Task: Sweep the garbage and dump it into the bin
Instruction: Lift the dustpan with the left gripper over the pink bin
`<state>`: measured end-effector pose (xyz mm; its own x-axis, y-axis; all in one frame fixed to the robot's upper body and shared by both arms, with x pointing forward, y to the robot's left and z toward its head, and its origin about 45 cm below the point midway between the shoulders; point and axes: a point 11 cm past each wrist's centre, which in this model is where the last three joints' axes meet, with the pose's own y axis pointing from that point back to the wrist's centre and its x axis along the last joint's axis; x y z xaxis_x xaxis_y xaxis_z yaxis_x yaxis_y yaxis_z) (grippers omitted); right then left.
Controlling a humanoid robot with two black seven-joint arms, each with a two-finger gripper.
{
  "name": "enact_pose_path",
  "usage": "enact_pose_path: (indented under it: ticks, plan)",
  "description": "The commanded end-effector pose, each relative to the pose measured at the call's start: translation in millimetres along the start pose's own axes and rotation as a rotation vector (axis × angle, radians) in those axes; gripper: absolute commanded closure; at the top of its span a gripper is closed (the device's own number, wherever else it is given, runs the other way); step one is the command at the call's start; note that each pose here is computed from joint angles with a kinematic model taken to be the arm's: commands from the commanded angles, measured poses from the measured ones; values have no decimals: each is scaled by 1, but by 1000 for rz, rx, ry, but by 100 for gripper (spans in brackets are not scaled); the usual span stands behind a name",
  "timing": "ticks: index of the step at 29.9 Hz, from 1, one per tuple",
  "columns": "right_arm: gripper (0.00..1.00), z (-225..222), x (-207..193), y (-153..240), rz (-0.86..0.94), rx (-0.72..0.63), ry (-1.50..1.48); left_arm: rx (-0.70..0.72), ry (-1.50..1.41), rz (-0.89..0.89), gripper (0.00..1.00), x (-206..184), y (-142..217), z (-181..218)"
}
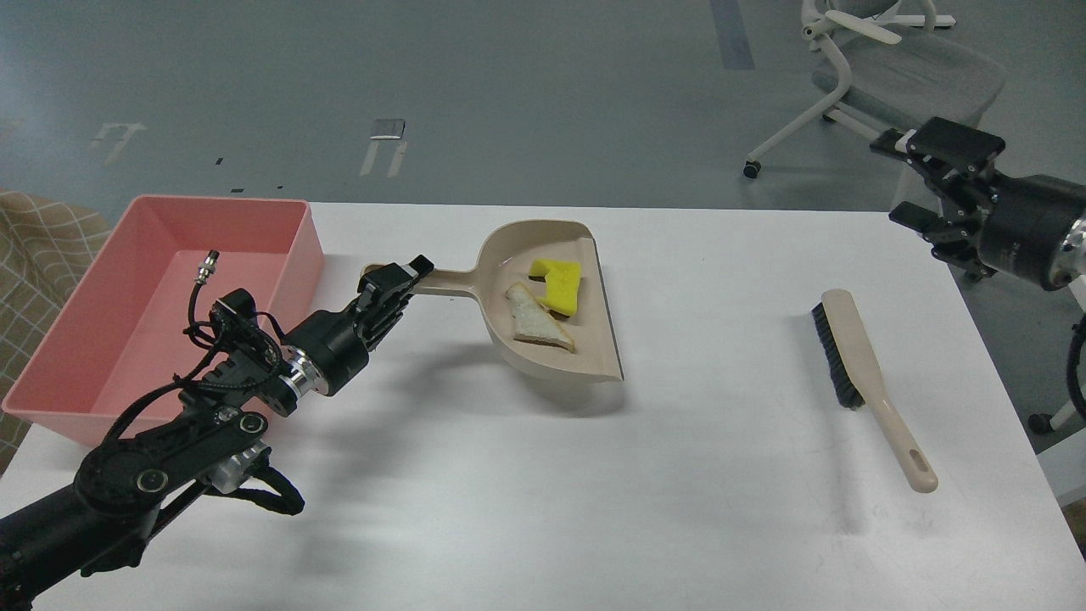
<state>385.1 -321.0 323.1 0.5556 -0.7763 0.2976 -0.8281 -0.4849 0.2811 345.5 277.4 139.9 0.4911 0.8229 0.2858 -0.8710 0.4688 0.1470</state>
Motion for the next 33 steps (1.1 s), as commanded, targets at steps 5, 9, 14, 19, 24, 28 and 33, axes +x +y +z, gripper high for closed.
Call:
enact_pose_path:
  ticks: [5, 9, 14, 19, 24, 28, 33]
  plan:
    - [1, 7, -15, -41, 45, 214, -395, -37, 28, 55, 79, 21, 0, 14]
    - [1, 18, -25, -55, 36, 303, -600, -56, 47, 79, 79, 34, 3, 23]
    - [1, 41, -22, -60, 61, 320, -711, -59, 46, 86, 79, 47, 12, 29]
    - [1, 54, -20, -56, 91, 330, -735, -58, 46, 102, 79, 67, 25, 38]
    - [1, 67, -21, -51, 108, 310, -747, -77, 94, 123, 79, 85, 39, 54]
    - [1, 72, -19, -47, 118, 301, -744, -50, 127, 157, 79, 99, 57, 46]
    - [1, 78, -20, -45, 122, 288, -749, -28, 184, 217, 79, 120, 93, 34]
